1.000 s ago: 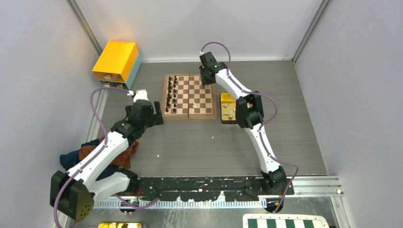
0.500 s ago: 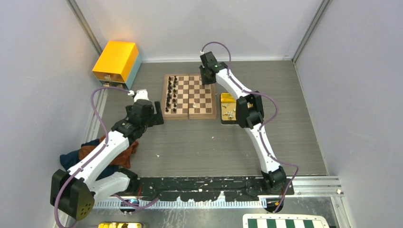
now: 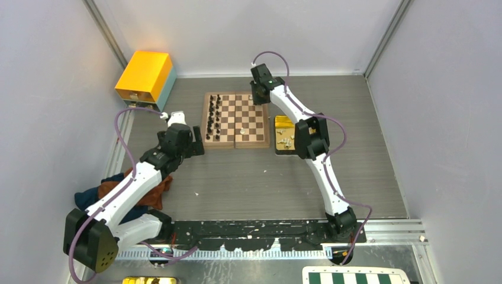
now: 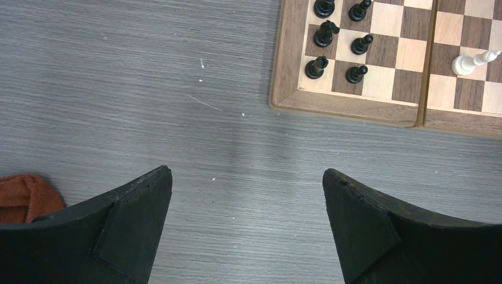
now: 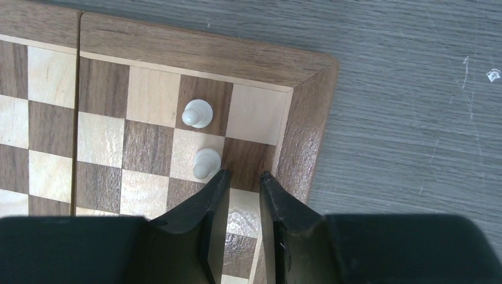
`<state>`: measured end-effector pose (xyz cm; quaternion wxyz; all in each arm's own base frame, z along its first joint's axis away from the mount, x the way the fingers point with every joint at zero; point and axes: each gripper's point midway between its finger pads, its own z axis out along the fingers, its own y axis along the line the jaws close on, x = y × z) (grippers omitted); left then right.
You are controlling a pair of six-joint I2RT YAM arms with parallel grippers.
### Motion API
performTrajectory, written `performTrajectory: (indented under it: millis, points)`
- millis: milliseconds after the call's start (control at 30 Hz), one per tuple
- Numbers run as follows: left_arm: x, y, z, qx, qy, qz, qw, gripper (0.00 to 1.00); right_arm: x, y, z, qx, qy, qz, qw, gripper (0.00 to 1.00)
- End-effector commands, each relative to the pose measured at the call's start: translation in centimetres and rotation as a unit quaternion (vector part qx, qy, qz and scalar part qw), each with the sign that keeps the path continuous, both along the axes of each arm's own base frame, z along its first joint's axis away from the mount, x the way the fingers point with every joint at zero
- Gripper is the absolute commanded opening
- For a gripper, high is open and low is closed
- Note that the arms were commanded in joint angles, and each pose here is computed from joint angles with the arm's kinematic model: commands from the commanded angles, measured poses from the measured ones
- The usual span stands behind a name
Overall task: Set up the chess pieces on the board
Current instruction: Place the chess piece on the chessboard.
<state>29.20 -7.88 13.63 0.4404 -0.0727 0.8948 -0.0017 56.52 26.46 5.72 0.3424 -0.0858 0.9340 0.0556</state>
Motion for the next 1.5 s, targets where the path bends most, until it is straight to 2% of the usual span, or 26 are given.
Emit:
performTrajectory:
  millis: [0, 1467]
  points:
    - [1.5, -0.6, 2.6, -0.018, -0.043, 0.004, 0.999, 0.99, 1.2, -0.2, 3.1, 0.010, -0.038, -0.009, 0.999, 0.31]
    - [1.6, -0.5, 2.9, -0.011, -0.048, 0.000, 0.999, 0.99, 1.6, 1.9, 2.4, 0.039, -0.037, 0.008, 0.998, 0.32]
